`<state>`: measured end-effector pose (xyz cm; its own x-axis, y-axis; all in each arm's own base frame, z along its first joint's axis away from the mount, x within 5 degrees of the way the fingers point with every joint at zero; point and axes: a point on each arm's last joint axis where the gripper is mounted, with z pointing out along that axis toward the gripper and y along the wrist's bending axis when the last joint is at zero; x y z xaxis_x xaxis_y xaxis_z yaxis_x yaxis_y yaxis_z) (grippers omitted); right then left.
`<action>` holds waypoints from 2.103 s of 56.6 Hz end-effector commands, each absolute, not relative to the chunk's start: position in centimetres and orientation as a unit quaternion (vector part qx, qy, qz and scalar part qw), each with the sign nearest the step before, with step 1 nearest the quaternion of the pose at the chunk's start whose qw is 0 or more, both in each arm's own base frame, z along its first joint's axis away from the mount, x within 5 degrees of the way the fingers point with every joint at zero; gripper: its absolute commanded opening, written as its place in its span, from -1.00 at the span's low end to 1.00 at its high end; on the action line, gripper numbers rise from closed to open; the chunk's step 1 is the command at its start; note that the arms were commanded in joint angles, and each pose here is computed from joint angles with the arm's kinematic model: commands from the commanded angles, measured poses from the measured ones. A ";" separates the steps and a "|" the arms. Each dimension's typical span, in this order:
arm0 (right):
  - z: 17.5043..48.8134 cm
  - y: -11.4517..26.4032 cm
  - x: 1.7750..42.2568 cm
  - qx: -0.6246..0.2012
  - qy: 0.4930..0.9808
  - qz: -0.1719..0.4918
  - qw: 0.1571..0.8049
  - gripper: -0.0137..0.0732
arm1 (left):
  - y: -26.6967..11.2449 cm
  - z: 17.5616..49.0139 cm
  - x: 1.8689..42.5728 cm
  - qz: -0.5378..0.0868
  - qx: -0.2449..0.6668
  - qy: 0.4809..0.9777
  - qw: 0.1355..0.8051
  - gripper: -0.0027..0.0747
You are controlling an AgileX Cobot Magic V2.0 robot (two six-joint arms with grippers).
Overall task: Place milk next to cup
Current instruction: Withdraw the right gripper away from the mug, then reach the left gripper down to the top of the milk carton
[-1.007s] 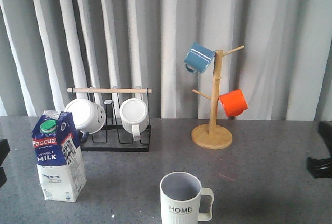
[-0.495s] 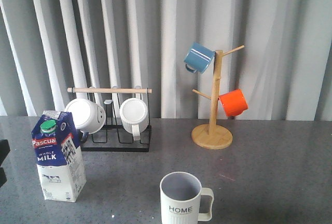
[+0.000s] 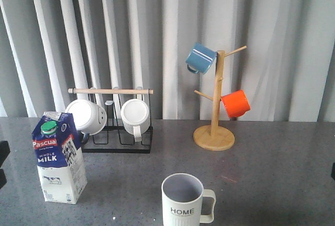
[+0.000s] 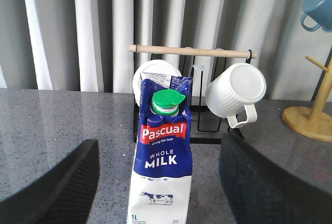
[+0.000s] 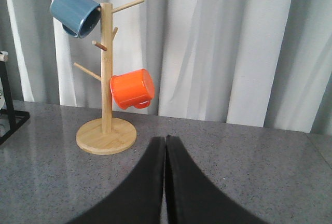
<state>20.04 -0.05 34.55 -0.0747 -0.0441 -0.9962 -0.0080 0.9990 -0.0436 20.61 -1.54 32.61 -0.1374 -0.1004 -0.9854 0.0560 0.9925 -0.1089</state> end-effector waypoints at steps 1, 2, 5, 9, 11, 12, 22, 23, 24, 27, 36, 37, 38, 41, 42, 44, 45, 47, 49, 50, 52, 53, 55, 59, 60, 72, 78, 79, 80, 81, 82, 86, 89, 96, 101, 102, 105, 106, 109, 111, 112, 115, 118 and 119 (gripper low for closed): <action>36.1 0.0 20.1 -0.021 0.700 -0.014 0.714 -0.70 | -1.6 34.5 20.6 -0.068 -0.019 0.713 0.697 0.32; 36.1 0.0 20.1 -0.021 0.700 -0.014 0.714 -0.70 | -1.6 34.5 20.6 -0.068 -0.019 0.713 0.697 0.32; 36.1 0.0 20.1 -0.021 0.701 -0.014 0.712 -0.70 | -1.6 34.5 20.6 -0.068 -0.019 0.713 0.697 0.32; 36.1 0.0 20.1 -0.021 0.701 -0.014 0.712 -0.70 | -1.6 34.5 20.6 -0.068 -0.019 0.713 0.697 0.32; 36.1 0.0 20.1 -0.021 0.701 -0.014 0.712 -0.70 | -1.6 34.5 20.6 -0.068 -0.019 0.713 0.697 0.32; 36.1 0.0 20.1 -0.021 0.701 -0.014 0.712 -0.70 | -1.6 34.5 20.6 -0.068 -0.019 0.713 0.697 0.32; 36.1 -0.1 20.1 -0.021 0.702 -0.014 0.711 -0.70 | -1.6 34.5 20.6 -0.068 -0.018 0.713 0.697 0.32; 36.1 -0.1 20.1 -0.021 0.702 -0.014 0.711 -0.70 | -1.6 34.5 20.6 -0.068 -0.018 0.713 0.697 0.32; 36.1 -0.1 20.1 -0.021 0.702 -0.014 0.711 -0.70 | -1.6 34.5 20.6 -0.068 -0.018 0.713 0.697 0.32; 36.1 0.0 20.1 -0.021 0.702 -0.014 0.712 -0.70 | -1.6 34.4 20.6 -0.068 -0.018 0.714 0.696 0.32; 36.1 -0.1 20.1 -0.021 0.702 -0.014 0.711 -0.70 | -1.6 34.6 20.6 -0.068 -0.019 0.710 0.701 0.32; 36.1 -0.1 20.1 -0.021 0.702 -0.014 0.711 -0.70 | -1.6 34.6 20.6 -0.068 -0.019 0.707 0.704 0.32; 36.1 -0.1 20.1 -0.021 0.702 -0.014 0.711 -0.70 | -1.6 34.7 20.6 -0.068 -0.019 0.705 0.706 0.32; 36.1 -0.1 20.1 -0.021 0.702 -0.014 0.711 -0.70 | -1.6 34.9 20.6 -0.069 -0.019 0.699 0.711 0.32; 36.1 -0.1 20.1 -0.021 0.702 -0.014 0.711 -0.70 | -1.6 35.0 20.6 -0.069 -0.019 0.698 0.713 0.34; 36.1 -0.1 20.1 -0.021 0.702 -0.014 0.711 -0.70 | -1.6 35.4 20.6 -0.072 -0.022 0.694 0.716 0.39; 36.1 -0.1 20.1 -0.021 0.702 -0.014 0.711 -0.70 | -1.6 35.7 20.7 -0.075 -0.025 0.691 0.719 0.44; 36.1 -0.1 20.1 -0.021 0.702 -0.014 0.711 -0.70 | -1.6 36.2 20.9 -0.079 -0.028 0.686 0.723 0.54; 36.1 -0.1 20.1 -0.021 0.703 -0.014 0.711 -0.70 | -1.6 36.9 21.1 -0.081 -0.029 0.680 0.728 0.66; 36.1 -0.1 20.1 -0.021 0.703 -0.014 0.711 -0.70 | -1.7 37.4 21.4 -0.082 -0.029 0.677 0.731 0.71; 36.1 -0.1 20.1 -0.021 0.703 -0.014 0.711 -0.70 | -1.7 38.1 21.8 -0.082 -0.028 0.672 0.735 0.86; 36.0 -0.1 20.1 -0.021 0.704 -0.015 0.710 -0.70 | -1.7 38.2 22.2 -0.082 -0.028 0.673 0.734 0.94; 36.0 -0.1 20.1 -0.021 0.704 -0.015 0.710 -0.70 | -1.8 38.8 22.8 -0.082 -0.028 0.672 0.736 0.97; 36.0 -0.1 20.1 -0.021 0.704 -0.015 0.710 -0.70 | -1.9 39.8 24.3 -0.083 -0.028 0.675 0.733 0.96; 36.0 -0.1 20.1 -0.021 0.704 -0.015 0.710 -0.70 | -2.0 40.0 24.8 -0.084 -0.029 0.677 0.731 0.96; 36.0 -0.1 20.1 -0.021 0.704 -0.015 0.710 -0.70 | -2.4 39.8 29.8 -0.085 -0.033 0.677 0.730 0.93; 36.0 -0.1 20.1 -0.021 0.704 -0.015 0.710 -0.70 | -2.5 38.0 31.9 -0.084 -0.035 0.682 0.726 0.92; 36.0 -0.1 20.1 -0.021 0.704 -0.015 0.710 -0.70 | -2.5 37.6 32.2 -0.083 -0.035 0.684 0.724 0.92; 36.0 -0.1 20.1 -0.021 0.704 -0.015 0.710 -0.70 | -2.5 37.3 32.5 -0.083 -0.035 0.687 0.721 0.92; 36.0 -0.1 20.1 -0.021 0.704 -0.015 0.710 -0.70 | -2.6 36.9 32.8 -0.083 -0.035 0.690 0.718 0.92; 36.0 -0.1 20.1 -0.021 0.704 -0.015 0.710 -0.70 | -2.7 36.5 33.1 -0.083 -0.035 0.693 0.716 0.92; 36.0 -0.1 20.1 -0.021 0.704 -0.015 0.710 -0.70 | -3.1 35.4 33.9 -0.085 -0.032 0.702 0.706 0.92; 36.0 -0.1 20.1 -0.021 0.704 -0.015 0.710 -0.70 | -3.3 34.5 34.5 -0.085 -0.030 0.709 0.700 0.92; 36.0 -0.1 20.1 -0.021 0.704 -0.015 0.710 -0.70 | -4.0 33.1 35.4 -0.089 -0.024 0.720 0.688 0.92; 36.0 -0.1 20.1 -0.021 0.704 -0.015 0.710 -0.70 | -4.2 32.3 35.9 -0.089 -0.022 0.724 0.683 0.91; 36.0 -0.1 20.1 -0.021 0.704 -0.015 0.710 -0.70 | -4.2 32.2 36.0 -0.089 -0.022 0.724 0.684 0.91; 36.0 -0.1 20.1 -0.021 0.704 -0.015 0.710 -0.70 | -4.3 31.9 36.2 -0.089 -0.022 0.725 0.683 0.91; 36.0 -0.1 20.1 -0.021 0.704 -0.015 0.710 -0.70 | -4.3 31.8 36.2 -0.089 -0.022 0.725 0.682 0.91; 36.0 -0.1 20.1 -0.021 0.704 -0.015 0.710 -0.70 | -4.3 31.6 36.4 -0.089 -0.023 0.728 0.680 0.90; 36.0 -0.1 20.1 -0.021 0.704 -0.015 0.710 -0.70 | -4.3 31.5 36.4 -0.089 -0.023 0.729 0.679 0.88; 36.0 -0.1 20.1 -0.021 0.704 -0.015 0.710 -0.70 | -4.3 31.4 36.5 -0.088 -0.023 0.730 0.678 0.88; 36.0 -0.1 20.1 -0.021 0.704 -0.015 0.710 -0.70 | -4.3 31.2 36.6 -0.088 -0.023 0.730 0.677 0.84; 36.0 -0.1 20.1 -0.021 0.704 -0.015 0.710 -0.70 | -4.3 31.0 36.7 -0.087 -0.023 0.732 0.675 0.78; 36.0 -0.1 20.1 -0.021 0.704 -0.015 0.710 -0.70 | -4.3 30.9 36.8 -0.087 -0.023 0.732 0.675 0.77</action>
